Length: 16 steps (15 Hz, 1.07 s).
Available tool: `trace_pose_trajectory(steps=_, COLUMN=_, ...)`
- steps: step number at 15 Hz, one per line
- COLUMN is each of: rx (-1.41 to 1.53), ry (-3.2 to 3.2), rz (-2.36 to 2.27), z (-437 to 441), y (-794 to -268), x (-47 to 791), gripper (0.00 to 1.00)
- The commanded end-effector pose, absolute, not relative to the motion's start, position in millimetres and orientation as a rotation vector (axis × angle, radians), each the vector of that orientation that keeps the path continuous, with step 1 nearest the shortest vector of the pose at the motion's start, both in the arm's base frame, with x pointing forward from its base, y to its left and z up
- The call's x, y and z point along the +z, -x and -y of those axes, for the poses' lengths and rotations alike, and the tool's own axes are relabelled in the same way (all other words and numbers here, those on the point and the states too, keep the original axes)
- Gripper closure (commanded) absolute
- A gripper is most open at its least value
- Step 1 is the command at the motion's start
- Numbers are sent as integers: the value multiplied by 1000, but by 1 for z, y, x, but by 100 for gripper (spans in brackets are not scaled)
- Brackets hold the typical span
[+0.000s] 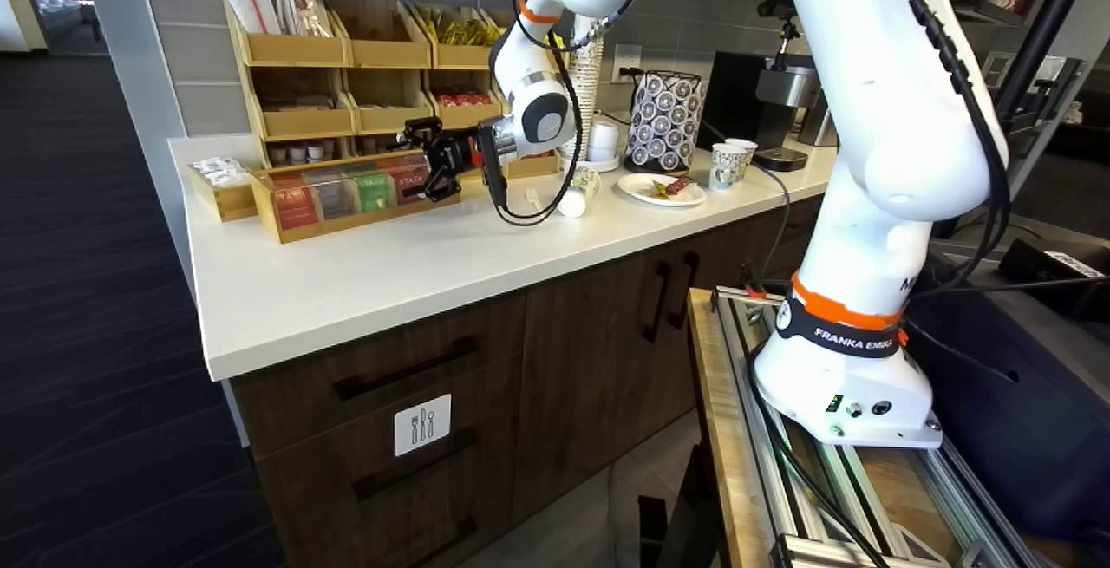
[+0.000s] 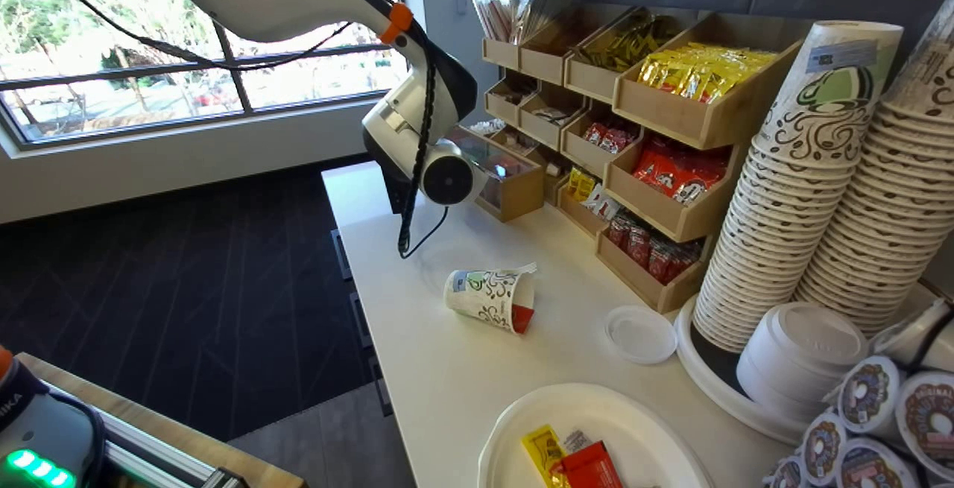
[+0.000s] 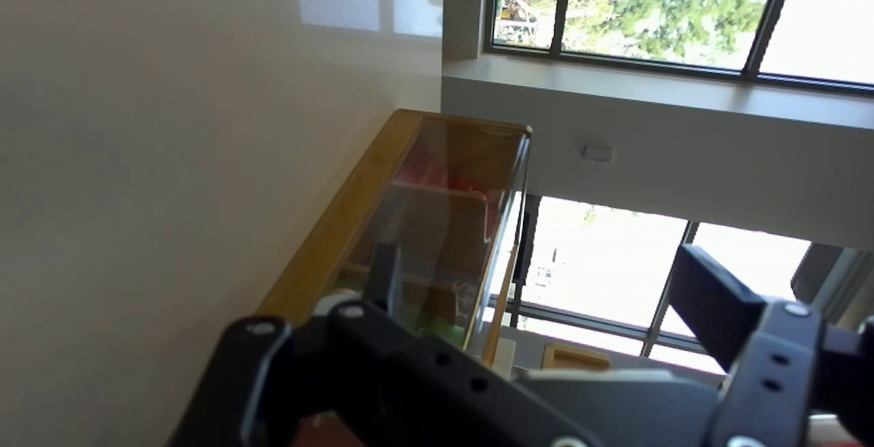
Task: Open then close the lid of the rack
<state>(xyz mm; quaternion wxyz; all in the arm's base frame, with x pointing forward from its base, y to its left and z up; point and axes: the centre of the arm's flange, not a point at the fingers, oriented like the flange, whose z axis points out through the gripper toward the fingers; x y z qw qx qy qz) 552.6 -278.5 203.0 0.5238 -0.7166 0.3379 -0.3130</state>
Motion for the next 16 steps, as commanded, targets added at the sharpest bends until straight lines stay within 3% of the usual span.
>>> trace_pose_trajectory(steps=1, rx=-732, ry=1732, rz=-864, z=278, y=-556, x=188, gripper=0)
trace_pose_trajectory(steps=16, rx=-842, ry=1695, rz=-1006, z=273, y=-590, x=165, gripper=0)
